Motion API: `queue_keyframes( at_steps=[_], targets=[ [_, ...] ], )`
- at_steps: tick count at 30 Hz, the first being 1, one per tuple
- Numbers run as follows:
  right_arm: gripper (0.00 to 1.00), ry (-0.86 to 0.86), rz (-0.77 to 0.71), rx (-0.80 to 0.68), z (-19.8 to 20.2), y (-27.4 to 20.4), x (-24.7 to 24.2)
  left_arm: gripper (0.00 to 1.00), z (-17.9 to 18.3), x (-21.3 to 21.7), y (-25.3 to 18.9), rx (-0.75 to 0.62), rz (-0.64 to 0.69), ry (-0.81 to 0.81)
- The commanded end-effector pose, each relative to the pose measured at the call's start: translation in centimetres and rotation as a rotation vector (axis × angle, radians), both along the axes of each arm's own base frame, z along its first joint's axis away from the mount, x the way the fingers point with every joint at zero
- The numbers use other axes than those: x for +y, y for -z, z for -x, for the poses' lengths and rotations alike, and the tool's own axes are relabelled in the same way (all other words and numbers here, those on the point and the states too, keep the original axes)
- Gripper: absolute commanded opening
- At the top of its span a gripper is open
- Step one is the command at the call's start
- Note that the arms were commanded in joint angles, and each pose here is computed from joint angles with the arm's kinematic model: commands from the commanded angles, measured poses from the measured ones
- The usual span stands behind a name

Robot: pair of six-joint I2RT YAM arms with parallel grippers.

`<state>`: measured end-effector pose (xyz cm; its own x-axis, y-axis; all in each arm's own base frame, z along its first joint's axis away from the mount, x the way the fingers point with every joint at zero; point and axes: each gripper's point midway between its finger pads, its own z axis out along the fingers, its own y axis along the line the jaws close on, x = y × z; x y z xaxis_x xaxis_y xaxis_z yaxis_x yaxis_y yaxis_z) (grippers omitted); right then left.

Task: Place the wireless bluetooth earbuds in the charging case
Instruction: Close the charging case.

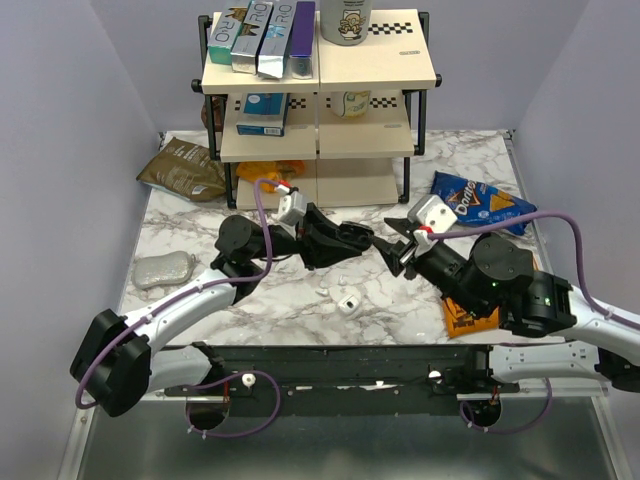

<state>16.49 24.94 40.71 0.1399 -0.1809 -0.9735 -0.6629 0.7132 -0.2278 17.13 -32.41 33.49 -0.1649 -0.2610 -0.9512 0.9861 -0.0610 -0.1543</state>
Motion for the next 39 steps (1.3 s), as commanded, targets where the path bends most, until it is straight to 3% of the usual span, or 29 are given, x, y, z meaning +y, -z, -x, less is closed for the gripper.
queue_keyframes(
  at_steps=[1, 18, 23, 27, 32, 39],
  targets=[
    [0.51, -0.138, 0.028, 0.071, 2.0, 0.5, 2.4, 0.0, 0.8, -0.2, -0.2, -0.06, -0.015, 0.006],
    [0.53, -0.163, 0.066, 0.186, 2.6, 2.3, 3.2, 0.0, 2.8, 0.1, 0.1, -0.161, -0.044, 0.015],
    [0.51, -0.042, -0.091, 0.127, 1.2, -0.9, 0.2, 0.0, 3.1, 0.3, 0.6, -0.161, -0.063, 0.019],
    [0.49, 0.118, -0.121, 0.098, -1.0, -1.9, -2.3, 0.0, 3.5, 0.3, 0.8, -0.169, -0.069, 0.022],
    [0.49, 0.209, 0.046, 0.101, -2.5, 1.1, -1.6, 0.0, 4.0, 0.2, 0.7, -0.177, -0.062, 0.028],
    [0.5, 0.15, 0.104, 0.147, -2.1, 3.1, -0.1, 0.0, 4.7, 0.2, 0.6, -0.198, -0.052, 0.031]
  ],
)
